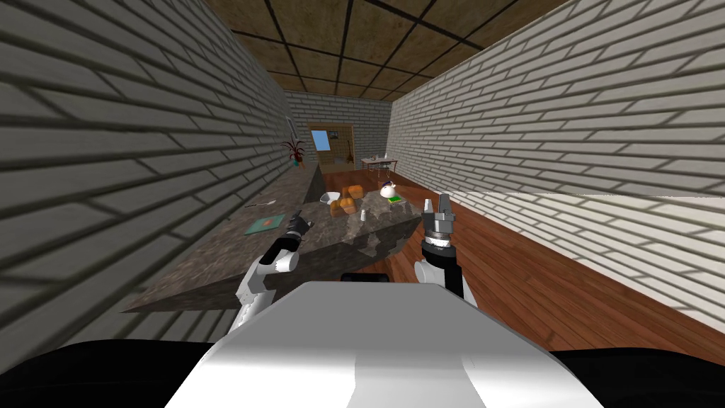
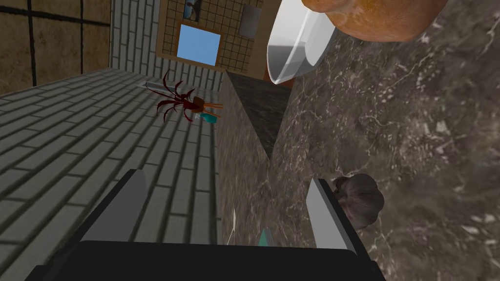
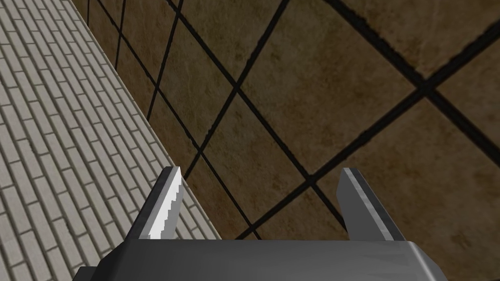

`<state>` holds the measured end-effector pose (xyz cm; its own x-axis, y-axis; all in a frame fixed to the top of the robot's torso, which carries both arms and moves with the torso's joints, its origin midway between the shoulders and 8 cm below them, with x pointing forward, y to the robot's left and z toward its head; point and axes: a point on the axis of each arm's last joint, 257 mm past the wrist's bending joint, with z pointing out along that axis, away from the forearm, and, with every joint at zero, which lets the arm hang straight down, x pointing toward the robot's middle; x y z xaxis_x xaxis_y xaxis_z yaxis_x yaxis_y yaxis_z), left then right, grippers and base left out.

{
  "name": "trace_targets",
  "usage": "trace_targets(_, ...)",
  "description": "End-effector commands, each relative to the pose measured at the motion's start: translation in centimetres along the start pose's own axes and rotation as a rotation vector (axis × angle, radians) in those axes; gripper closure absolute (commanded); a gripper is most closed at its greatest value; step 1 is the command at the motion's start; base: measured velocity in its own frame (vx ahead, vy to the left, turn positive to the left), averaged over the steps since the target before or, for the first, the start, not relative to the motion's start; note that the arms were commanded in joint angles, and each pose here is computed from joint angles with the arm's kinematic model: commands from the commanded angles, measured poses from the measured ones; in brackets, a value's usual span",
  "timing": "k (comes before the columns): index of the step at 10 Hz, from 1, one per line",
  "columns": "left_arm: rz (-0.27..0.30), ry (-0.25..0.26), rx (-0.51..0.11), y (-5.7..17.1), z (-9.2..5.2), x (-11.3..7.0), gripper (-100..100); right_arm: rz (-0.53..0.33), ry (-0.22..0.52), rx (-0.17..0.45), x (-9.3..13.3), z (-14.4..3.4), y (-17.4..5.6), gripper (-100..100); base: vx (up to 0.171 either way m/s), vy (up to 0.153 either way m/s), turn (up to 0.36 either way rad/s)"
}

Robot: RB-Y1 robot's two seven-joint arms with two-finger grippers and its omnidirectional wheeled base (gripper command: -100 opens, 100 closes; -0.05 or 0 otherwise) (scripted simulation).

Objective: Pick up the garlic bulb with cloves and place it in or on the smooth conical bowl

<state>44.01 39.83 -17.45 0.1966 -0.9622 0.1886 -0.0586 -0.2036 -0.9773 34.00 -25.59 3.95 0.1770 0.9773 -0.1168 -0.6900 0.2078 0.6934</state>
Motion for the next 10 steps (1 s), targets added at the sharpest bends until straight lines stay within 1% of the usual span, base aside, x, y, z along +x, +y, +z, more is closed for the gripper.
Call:
trace_targets(1,-0.016,-0.020,-0.034,0.3,0.5,-1.0,-100,0.000,0.000,0.000,0.0,0.0,0.0,0,0.003,-0.012,-0.086)
trace_targets(2,-0.017,-0.030,-0.059,1.0,0.5,-1.2,-100,0.000,0.000,0.000,0.0,0.0,0.0,0,0.003,-0.007,-0.038)
trace_targets(3,-0.017,-0.031,-0.063,1.1,0.5,-1.3,-100,0.000,0.000,0.000,0.0,0.0,0.0,0,0.002,-0.002,0.011)
trace_targets(4,-0.030,-0.051,-0.094,1.5,0.8,-2.2,-100,0.000,0.000,0.000,0.0,0.0,0.0,0,0.004,-0.008,-0.081)
trace_targets(5,-0.030,-0.058,-0.109,1.9,0.8,-2.4,-100,0.000,0.000,0.000,0.0,0.0,0.0,0,0.004,-0.007,-0.042)
trace_targets(6,-0.044,-0.078,-0.137,2.3,1.1,-3.3,-100,0.000,0.000,0.000,0.0,0.0,0.0,0,0.004,-0.013,-0.085)
trace_targets(7,-0.044,-0.086,-0.155,2.7,1.0,-3.5,-100,0.000,0.000,0.000,0.0,0.0,0.0,0,0.003,-0.008,-0.030)
trace_targets(8,-0.058,-0.106,-0.179,3.0,1.3,-4.4,-100,0.000,0.000,0.000,0.0,0.0,0.0,0,0.004,-0.011,-0.062)
trace_targets(9,-0.059,-0.115,-0.200,3.5,1.2,-4.6,-100,0.000,0.000,0.000,0.0,0.0,0.0,0,0.004,-0.008,-0.042)
trace_targets(10,-0.073,-0.135,-0.219,3.6,1.5,-5.6,-100,0.000,0.000,0.000,0.0,0.0,0.0,0,0.003,-0.010,-0.067)
